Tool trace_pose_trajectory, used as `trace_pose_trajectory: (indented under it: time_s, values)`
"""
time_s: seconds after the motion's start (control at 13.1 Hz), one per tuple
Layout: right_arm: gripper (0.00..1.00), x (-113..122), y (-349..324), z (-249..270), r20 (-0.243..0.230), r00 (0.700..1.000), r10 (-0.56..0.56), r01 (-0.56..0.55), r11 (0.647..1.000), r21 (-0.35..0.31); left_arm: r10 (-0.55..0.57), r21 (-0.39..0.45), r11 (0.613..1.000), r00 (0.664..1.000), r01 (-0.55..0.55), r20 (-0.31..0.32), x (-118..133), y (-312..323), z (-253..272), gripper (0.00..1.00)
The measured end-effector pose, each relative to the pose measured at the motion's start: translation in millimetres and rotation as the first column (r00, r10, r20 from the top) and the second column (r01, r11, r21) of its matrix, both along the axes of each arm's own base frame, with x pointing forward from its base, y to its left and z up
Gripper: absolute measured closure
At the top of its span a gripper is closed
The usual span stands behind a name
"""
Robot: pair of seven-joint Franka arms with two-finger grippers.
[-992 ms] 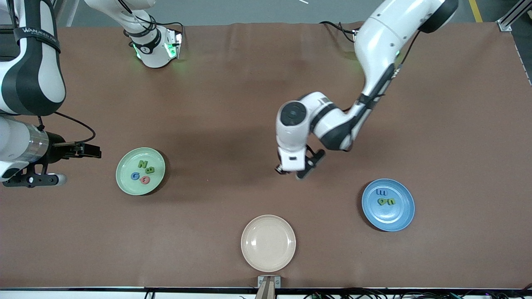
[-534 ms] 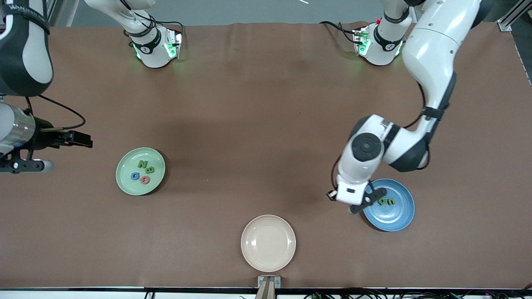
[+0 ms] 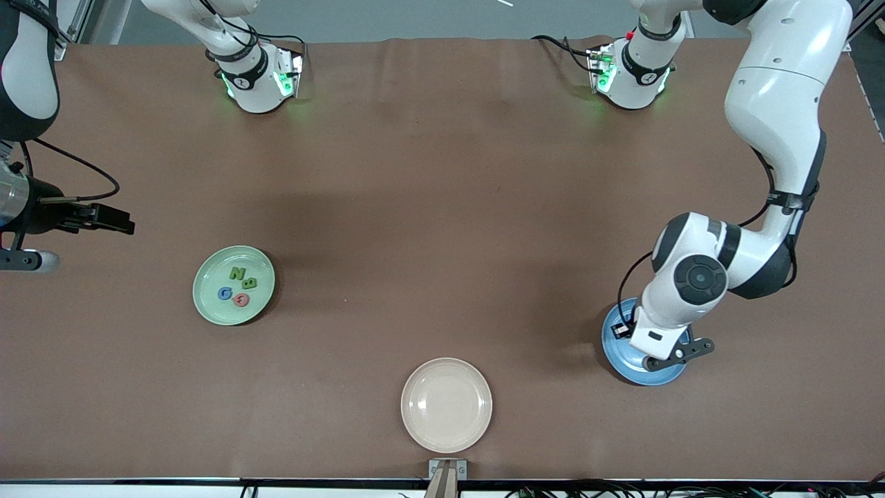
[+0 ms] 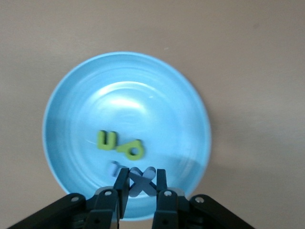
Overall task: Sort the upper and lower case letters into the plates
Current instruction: 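Lower the blue x into the blue plate with the left gripper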
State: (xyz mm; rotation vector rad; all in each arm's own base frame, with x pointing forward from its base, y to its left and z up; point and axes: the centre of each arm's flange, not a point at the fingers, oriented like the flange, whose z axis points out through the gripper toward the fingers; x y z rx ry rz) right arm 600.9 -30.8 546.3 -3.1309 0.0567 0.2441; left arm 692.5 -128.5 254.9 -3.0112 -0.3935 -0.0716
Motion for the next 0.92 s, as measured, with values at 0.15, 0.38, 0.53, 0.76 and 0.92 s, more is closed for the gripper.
trace_pose_trajectory:
  time_s: [0.15, 0.38, 0.53, 0.76, 0.92]
  values:
    - [0.0, -4, 1, 5, 0.003, 1.0, 0.002, -0.002, 1.0, 0.001, -0.035, 0.002, 0.999, 0.999, 0.035, -0.023, -3, 13, -7, 0.74]
    - [0.0, -18, 5, 15, 0.006, 1.0, 0.008, -0.008, 1.0, 0.003, -0.075, 0.003, 0.997, 0.996, 0.075, -0.042, -7, 14, -14, 0.74]
    - [0.0, -29, 7, 20, 0.009, 1.0, 0.012, -0.012, 1.0, 0.004, -0.105, 0.003, 0.994, 0.993, 0.105, -0.058, -9, 22, -19, 0.74]
    - [0.0, -45, 16, 22, 0.024, 0.999, 0.027, -0.027, 1.0, 0.005, -0.129, 0.002, 0.992, 0.988, 0.129, -0.085, -15, 28, -29, 0.74]
    - [0.0, -55, 18, 24, 0.04, 0.999, 0.03, -0.031, 1.0, 0.005, -0.15, 0.0, 0.989, 0.984, 0.151, -0.096, -17, 34, -32, 0.74]
